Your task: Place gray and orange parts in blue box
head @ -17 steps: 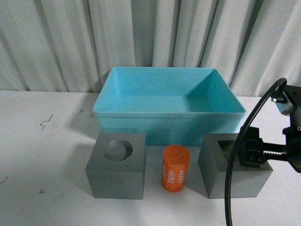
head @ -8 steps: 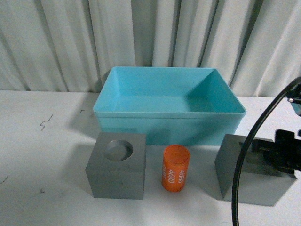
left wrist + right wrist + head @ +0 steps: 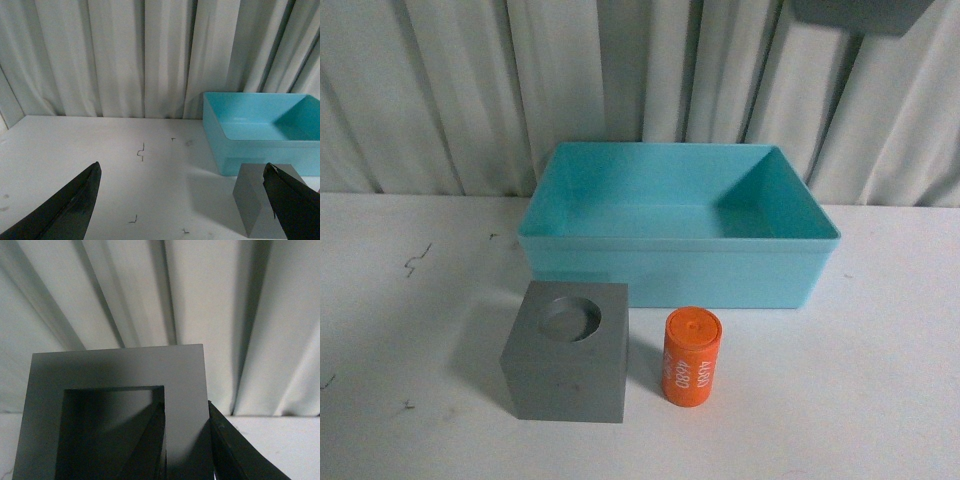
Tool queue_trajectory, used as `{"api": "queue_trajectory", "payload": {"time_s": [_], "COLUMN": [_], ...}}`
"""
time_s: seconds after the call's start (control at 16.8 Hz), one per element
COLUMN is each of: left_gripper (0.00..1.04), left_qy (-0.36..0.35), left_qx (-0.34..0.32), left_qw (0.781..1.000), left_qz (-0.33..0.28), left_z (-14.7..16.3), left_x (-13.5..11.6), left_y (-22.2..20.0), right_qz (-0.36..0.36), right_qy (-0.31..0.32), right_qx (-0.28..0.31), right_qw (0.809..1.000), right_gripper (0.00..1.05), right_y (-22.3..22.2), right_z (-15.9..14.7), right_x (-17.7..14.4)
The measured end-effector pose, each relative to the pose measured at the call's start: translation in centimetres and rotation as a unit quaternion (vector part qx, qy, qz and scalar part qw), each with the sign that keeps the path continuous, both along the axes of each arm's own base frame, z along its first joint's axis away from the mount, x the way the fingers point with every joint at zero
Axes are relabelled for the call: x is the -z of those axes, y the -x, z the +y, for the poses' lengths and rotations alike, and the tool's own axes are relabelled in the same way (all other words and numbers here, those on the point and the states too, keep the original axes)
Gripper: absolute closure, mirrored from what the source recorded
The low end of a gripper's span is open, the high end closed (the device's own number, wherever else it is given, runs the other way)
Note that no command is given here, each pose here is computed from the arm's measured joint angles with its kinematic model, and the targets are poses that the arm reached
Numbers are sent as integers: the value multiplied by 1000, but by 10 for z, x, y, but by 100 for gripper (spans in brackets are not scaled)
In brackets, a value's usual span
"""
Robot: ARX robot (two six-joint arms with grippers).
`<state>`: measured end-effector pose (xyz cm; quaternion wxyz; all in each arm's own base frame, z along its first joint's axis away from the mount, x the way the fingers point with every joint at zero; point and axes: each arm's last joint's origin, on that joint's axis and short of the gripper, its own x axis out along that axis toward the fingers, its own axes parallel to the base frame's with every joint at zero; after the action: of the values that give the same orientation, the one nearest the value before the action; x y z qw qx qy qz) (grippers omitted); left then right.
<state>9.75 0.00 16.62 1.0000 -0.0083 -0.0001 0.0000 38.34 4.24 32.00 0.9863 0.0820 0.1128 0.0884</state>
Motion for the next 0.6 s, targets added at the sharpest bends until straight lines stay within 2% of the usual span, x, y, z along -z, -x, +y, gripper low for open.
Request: {"api": "queue_trajectory", "payload": {"time_s": [0.12, 0.18, 0.36, 0.6], "left_gripper": [7, 7, 7, 7], "left_qy": [0, 0, 0, 0], "left_qx": [0, 0, 0, 0], "left_qw": [1000, 1000, 1000, 1000], "left_qz": [0, 0, 0, 0], "left_z": [0, 0, 0, 0], "left_x": [0, 0, 0, 0], "left_y": [0, 0, 0, 0], "right_qz": [58, 125, 159, 223], "right_qy": [7, 10, 14, 25], "right_qx": [-11, -9, 23, 60], "right_qw": [998, 992, 987, 973], "right_gripper": [86, 86, 86, 86], "right_y": [-36, -84, -108, -127], "right_z": [21, 57, 64, 66], "right_x": [33, 77, 98, 143]}}
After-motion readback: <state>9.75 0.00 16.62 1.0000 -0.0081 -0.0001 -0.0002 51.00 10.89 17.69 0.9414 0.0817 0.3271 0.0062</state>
